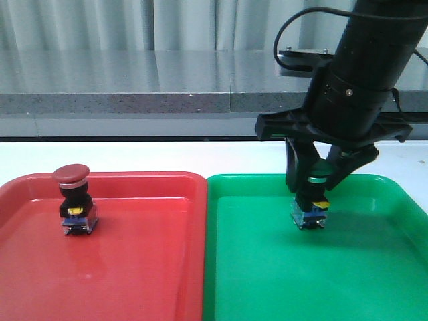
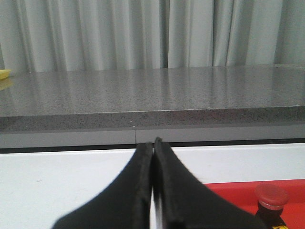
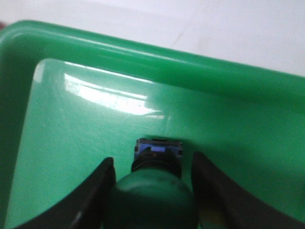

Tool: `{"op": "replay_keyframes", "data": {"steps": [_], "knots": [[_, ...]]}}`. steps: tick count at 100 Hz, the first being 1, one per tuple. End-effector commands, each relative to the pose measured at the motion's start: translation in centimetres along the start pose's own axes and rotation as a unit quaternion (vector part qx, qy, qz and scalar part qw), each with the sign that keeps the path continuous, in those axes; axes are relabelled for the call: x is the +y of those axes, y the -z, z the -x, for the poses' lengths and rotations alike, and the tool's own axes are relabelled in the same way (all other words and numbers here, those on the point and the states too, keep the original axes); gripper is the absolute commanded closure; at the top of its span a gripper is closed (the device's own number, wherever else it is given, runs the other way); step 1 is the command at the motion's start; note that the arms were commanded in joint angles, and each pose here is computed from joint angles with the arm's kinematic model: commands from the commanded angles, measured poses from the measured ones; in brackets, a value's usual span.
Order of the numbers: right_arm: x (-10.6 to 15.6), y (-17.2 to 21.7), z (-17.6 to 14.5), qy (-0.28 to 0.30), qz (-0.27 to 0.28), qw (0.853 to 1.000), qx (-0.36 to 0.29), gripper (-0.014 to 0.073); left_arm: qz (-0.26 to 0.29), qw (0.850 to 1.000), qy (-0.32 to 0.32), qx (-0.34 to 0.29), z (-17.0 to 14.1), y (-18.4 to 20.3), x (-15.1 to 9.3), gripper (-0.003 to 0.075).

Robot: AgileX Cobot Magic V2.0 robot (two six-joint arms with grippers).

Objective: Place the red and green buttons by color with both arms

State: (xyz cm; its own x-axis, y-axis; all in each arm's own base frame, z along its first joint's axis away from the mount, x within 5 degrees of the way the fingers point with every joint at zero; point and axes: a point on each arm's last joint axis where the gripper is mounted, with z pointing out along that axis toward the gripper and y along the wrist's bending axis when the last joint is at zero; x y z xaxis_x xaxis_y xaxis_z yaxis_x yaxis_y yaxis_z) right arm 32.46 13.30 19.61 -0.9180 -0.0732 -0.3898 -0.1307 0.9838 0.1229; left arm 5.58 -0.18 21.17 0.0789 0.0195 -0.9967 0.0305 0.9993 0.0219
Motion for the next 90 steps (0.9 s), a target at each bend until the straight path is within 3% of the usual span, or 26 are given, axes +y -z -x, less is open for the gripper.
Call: {"op": "replay_keyframes", "data": {"steps": [1, 15, 43, 90], "knots": [[0.2, 1.5, 0.7, 0.002, 0.007, 1.0, -0.029, 0.012, 0.001, 0.999, 0.007, -0.034, -0.5, 0.1, 0.0, 0.0739], [0.3, 2.2, 0.9, 0.002, 0.01, 0.999, -0.04, 0.0027, 0.001, 0.999, 0.007, -0.034, -0.5, 0.1, 0.0, 0.0739], [0.4, 7.6, 1.7, 0.019, 0.024, 0.99, -0.137, 0.0034, 0.001, 0.999, 0.007, -0.034, -0.5, 0.1, 0.0, 0.0739], [-1.1, 19.9, -0.6, 0.09, 0.0, 0.939, -0.333, 0.0034, 0.001, 0.999, 0.007, -0.034, -0.5, 0.1, 0.0, 0.0739]]}}
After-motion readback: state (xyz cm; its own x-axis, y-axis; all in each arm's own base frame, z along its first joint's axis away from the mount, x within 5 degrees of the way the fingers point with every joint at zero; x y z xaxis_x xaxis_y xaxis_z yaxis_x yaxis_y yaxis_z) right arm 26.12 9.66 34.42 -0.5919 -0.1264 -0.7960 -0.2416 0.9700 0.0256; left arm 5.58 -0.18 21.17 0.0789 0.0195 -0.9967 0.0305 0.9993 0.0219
